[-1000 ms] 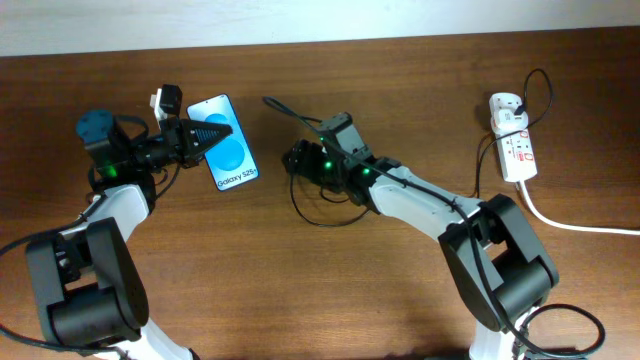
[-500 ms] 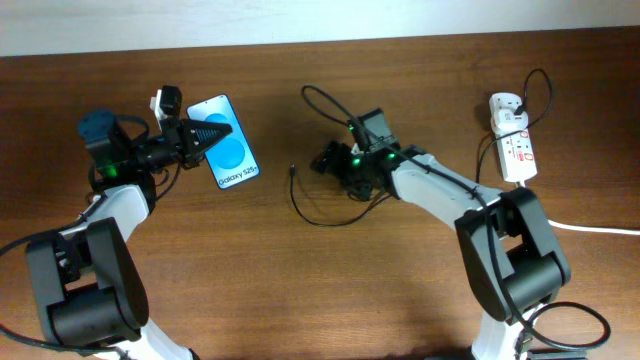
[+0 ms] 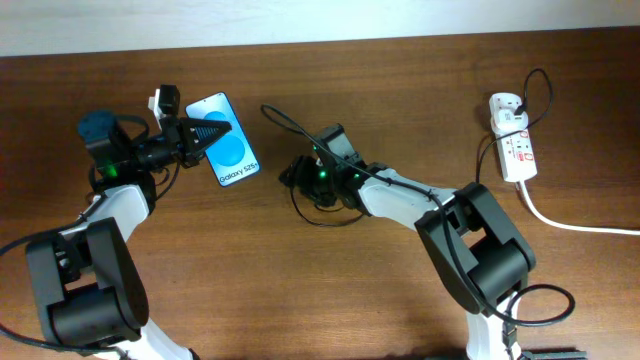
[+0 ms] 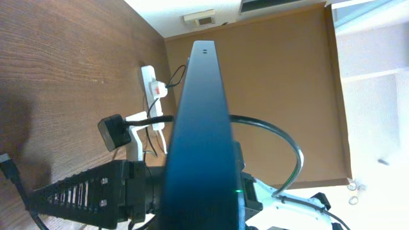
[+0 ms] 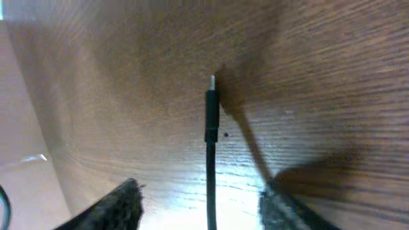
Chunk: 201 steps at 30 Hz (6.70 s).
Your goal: Plug charger to phone and switch on socket
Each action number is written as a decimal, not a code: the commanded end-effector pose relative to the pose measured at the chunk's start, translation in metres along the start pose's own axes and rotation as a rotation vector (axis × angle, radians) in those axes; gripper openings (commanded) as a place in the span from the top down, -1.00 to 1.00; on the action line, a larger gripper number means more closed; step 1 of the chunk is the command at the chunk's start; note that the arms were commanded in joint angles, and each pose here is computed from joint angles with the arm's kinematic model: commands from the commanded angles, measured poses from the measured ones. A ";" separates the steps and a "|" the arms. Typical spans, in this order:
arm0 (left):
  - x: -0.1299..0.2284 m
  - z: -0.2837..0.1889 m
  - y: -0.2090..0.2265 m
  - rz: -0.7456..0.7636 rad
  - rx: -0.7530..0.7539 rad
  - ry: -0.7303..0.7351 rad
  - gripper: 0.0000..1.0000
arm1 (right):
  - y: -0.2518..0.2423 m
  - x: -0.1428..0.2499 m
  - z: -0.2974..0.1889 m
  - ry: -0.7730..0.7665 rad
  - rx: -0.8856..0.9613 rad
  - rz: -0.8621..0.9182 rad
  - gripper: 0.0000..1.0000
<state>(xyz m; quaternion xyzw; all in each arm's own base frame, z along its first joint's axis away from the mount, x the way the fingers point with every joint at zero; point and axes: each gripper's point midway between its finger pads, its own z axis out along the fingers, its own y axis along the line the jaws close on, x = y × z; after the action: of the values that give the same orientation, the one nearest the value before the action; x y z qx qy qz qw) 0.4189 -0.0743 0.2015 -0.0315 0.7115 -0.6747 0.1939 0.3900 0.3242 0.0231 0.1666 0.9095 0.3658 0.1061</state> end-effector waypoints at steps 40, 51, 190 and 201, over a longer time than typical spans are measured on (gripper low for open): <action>0.030 0.091 -0.075 0.038 0.143 0.083 1.00 | 0.071 0.090 -0.259 -0.072 -0.378 -0.395 0.91; 0.026 0.090 -0.076 -0.003 0.143 0.066 1.00 | 0.082 0.094 -0.216 0.047 -0.538 -0.392 0.91; 0.059 0.108 -0.098 0.056 0.194 0.184 1.00 | 0.077 0.118 -0.223 0.146 -0.526 -0.532 0.92; 0.071 0.106 -0.093 0.065 0.172 0.254 1.00 | 0.079 0.122 -0.218 0.121 -0.507 -0.573 0.92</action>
<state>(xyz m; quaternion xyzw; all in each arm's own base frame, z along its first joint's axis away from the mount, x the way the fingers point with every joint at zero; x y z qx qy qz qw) 0.3694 -0.2037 0.2684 0.0835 0.6713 -0.7260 0.1234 0.2252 0.2870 0.2261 -0.1420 0.8045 0.5482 0.1792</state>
